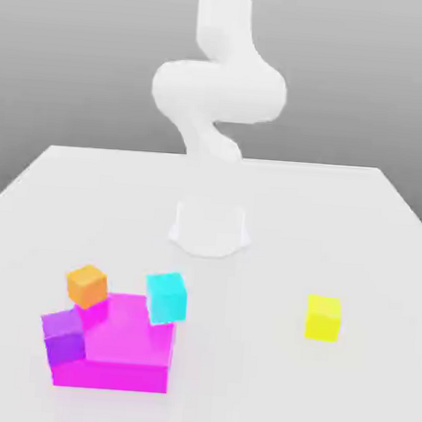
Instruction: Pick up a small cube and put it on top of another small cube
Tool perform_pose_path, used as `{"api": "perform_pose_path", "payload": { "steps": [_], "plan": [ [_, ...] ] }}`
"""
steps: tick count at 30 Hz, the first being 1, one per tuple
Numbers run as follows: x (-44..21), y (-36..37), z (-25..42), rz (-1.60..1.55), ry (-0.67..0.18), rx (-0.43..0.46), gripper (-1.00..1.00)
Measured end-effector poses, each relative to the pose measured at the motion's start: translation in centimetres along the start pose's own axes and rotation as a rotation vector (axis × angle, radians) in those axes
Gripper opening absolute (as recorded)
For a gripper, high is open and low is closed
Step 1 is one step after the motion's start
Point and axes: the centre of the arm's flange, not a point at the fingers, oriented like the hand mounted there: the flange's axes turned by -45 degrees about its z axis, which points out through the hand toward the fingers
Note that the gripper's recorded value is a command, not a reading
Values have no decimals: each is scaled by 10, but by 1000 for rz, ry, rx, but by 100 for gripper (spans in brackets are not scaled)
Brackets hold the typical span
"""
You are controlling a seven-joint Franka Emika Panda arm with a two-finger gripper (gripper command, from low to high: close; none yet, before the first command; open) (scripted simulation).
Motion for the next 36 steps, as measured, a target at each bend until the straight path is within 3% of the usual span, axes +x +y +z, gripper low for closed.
{"api": "perform_pose_path", "payload": {
  "steps": [9,18,25,26,36],
  "plan": [
    [-116,-117,191,-534,-288,210,0],
    [-345,-205,286,-1165,-568,471,0],
    [-403,-211,328,-1223,-592,500,0],
    [-407,-211,333,-1224,-592,499,-100],
    [-393,-211,319,-1224,-594,498,-100]
  ]
}}
